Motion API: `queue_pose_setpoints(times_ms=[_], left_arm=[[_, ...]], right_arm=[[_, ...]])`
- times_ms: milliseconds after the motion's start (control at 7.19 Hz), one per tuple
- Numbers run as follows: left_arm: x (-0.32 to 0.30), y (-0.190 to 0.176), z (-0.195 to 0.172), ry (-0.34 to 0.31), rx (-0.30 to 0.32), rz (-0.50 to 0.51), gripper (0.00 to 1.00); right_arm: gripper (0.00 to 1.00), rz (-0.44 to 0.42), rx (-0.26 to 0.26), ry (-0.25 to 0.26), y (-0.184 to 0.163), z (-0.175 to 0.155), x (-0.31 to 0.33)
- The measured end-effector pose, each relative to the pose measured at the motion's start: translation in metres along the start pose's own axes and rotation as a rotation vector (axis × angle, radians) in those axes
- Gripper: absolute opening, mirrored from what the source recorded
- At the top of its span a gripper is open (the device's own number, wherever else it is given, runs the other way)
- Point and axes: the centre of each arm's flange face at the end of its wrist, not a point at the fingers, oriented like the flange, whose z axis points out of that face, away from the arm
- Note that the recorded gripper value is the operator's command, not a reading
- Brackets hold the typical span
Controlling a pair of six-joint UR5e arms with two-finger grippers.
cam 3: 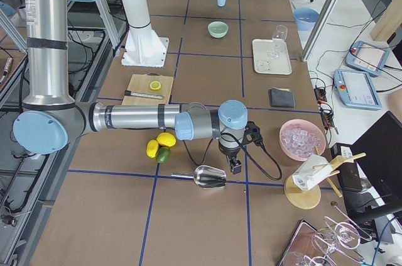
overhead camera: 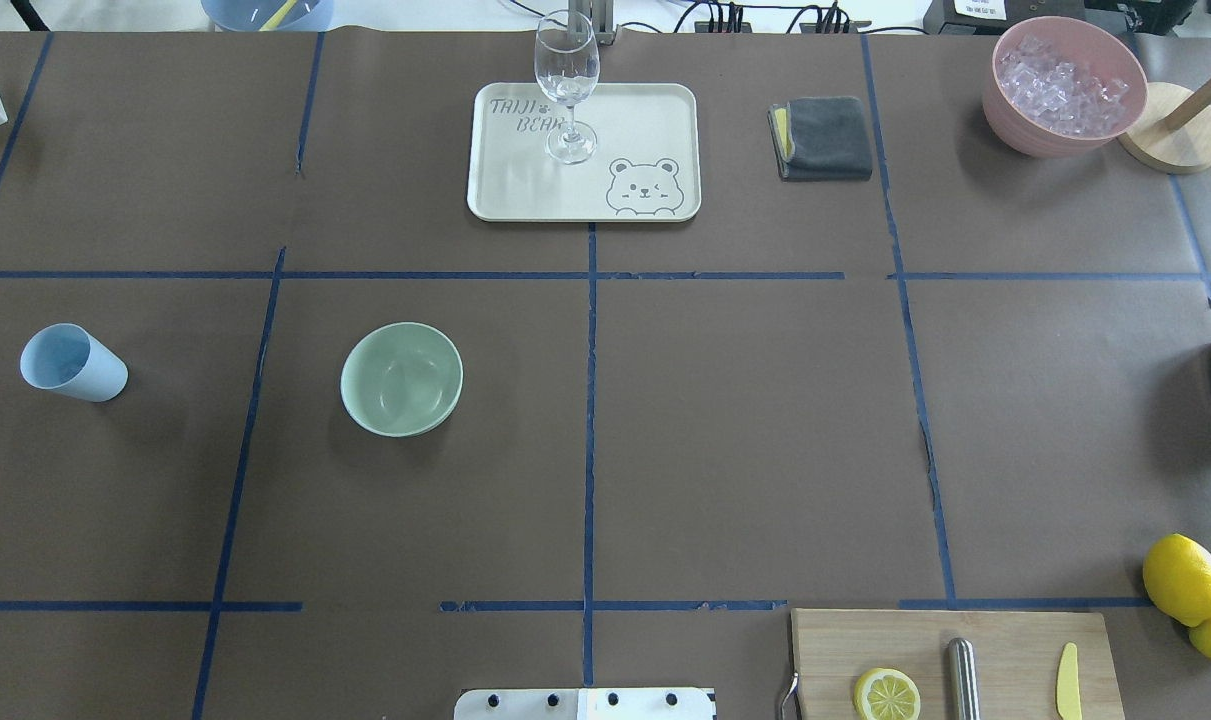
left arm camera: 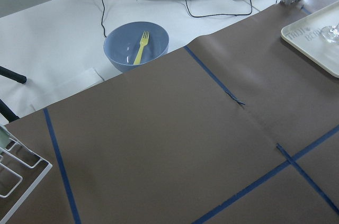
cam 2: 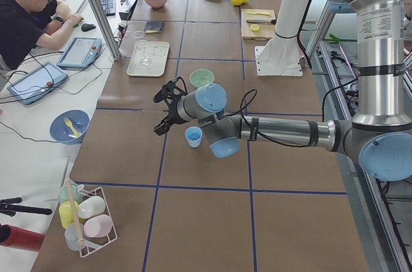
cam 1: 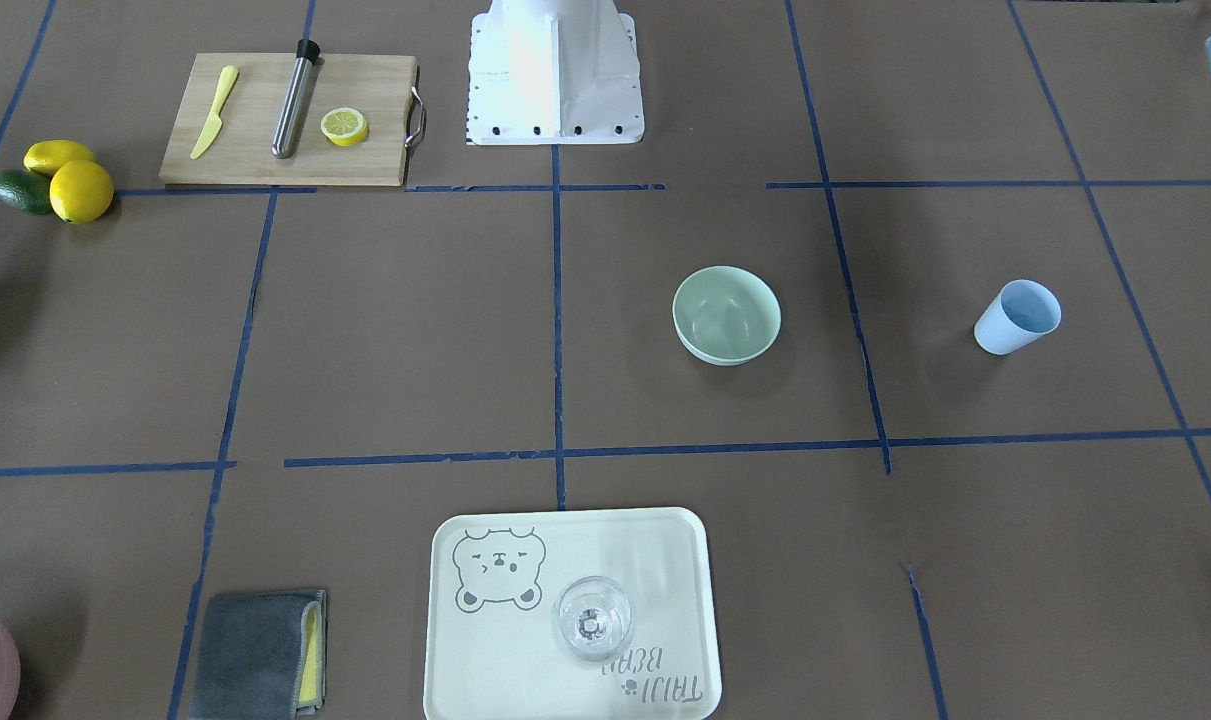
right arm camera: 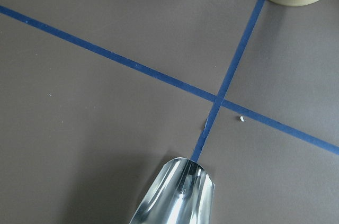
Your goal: Pour ice into bowl
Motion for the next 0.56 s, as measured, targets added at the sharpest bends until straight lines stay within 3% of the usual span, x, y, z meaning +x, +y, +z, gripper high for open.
queue_pose_setpoints(times_ms=[556], left_arm=[[0.083,0.104,0.052,-0.112,0.169,-0.202,1.0]], right_arm=[[1.0,0.03,0.0,-0.003,0.008,0.0,-0.002]])
